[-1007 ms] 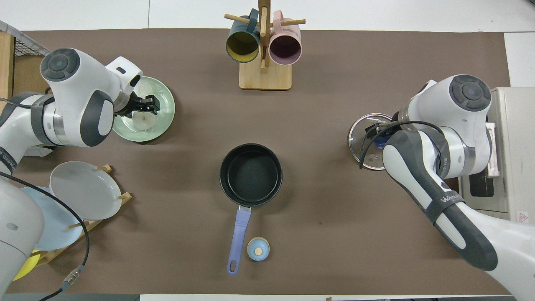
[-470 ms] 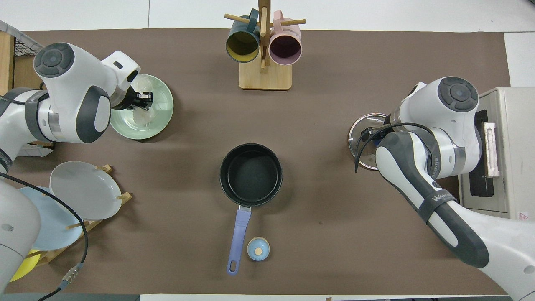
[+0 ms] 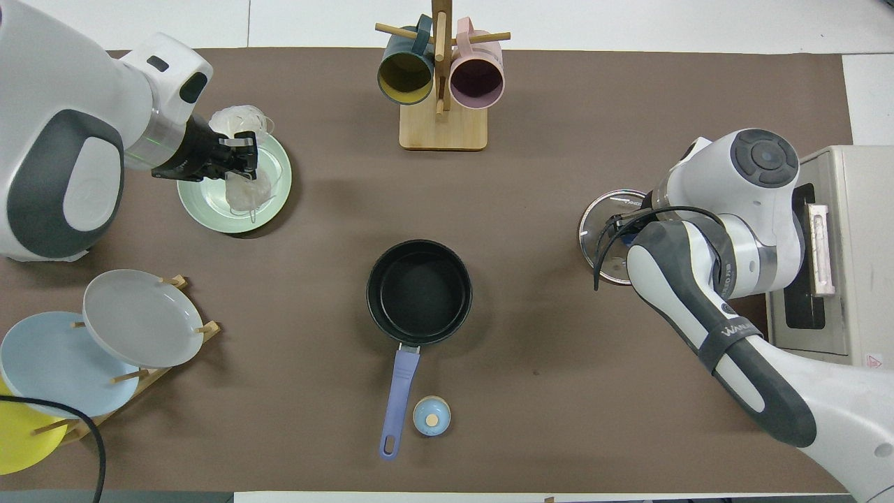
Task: Transfer vermicelli from plate to pot
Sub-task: 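Carry the white vermicelli over the black pot with the left gripper, then release the vermicelli into the pot while the right gripper lifts the lid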
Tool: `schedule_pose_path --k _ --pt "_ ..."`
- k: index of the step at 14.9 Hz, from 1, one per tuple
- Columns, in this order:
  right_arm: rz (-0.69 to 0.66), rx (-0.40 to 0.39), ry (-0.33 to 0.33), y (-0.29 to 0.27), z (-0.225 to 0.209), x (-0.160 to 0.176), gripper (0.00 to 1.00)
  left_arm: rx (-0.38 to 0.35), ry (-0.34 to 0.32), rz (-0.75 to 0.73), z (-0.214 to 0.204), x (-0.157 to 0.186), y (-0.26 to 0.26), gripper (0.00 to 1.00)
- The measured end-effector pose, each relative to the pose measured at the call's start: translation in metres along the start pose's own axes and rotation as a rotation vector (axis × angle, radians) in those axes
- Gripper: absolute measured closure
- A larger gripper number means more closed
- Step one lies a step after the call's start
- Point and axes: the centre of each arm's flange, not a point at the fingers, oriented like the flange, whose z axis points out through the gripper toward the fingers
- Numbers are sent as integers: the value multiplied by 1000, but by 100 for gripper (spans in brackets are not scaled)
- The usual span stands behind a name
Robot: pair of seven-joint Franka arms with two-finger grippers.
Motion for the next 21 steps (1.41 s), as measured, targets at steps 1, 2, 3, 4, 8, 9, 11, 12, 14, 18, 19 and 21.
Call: schedule_pose_path --k 1,2,3,4,8,9,11,12,14,18,19,21 --pt "-2 0 0 0 0 0 33 -11 -13 -6 -16 -23 24 77" --pt "-2 0 0 0 0 0 33 -20 -28 -8 -23 -44 46 77" --pt "-6 0 1 -1 0 0 33 -22 -45 -9 -20 -66 69 77" --pt "-13 0 0 -2 -1 0 33 -16 -62 -5 -9 -87 91 77" --pt "-24 0 -19 -9 -19 7 33 -10 -97 10 83 -154 139 77" --pt "-26 0 -28 -10 -27 9 33 -6 -101 8 104 -163 142 77" --pt "-28 0 -38 -11 -42 12 33 7 -113 1 131 -173 143 77" --pt "-27 -1 -45 -11 -50 13 33 9 -115 -2 139 -174 144 77" --pt "-31 -1 -63 -13 -68 13 33 10 -114 -8 150 -173 145 77" --pt "-53 -3 -79 -27 -114 11 33 -2 -97 -19 166 -170 143 77" --pt "-57 -4 -83 -30 -124 10 33 -3 -95 -24 173 -169 143 77" --pt "-64 -7 -96 -34 -141 6 33 -7 -90 -30 187 -167 146 77"
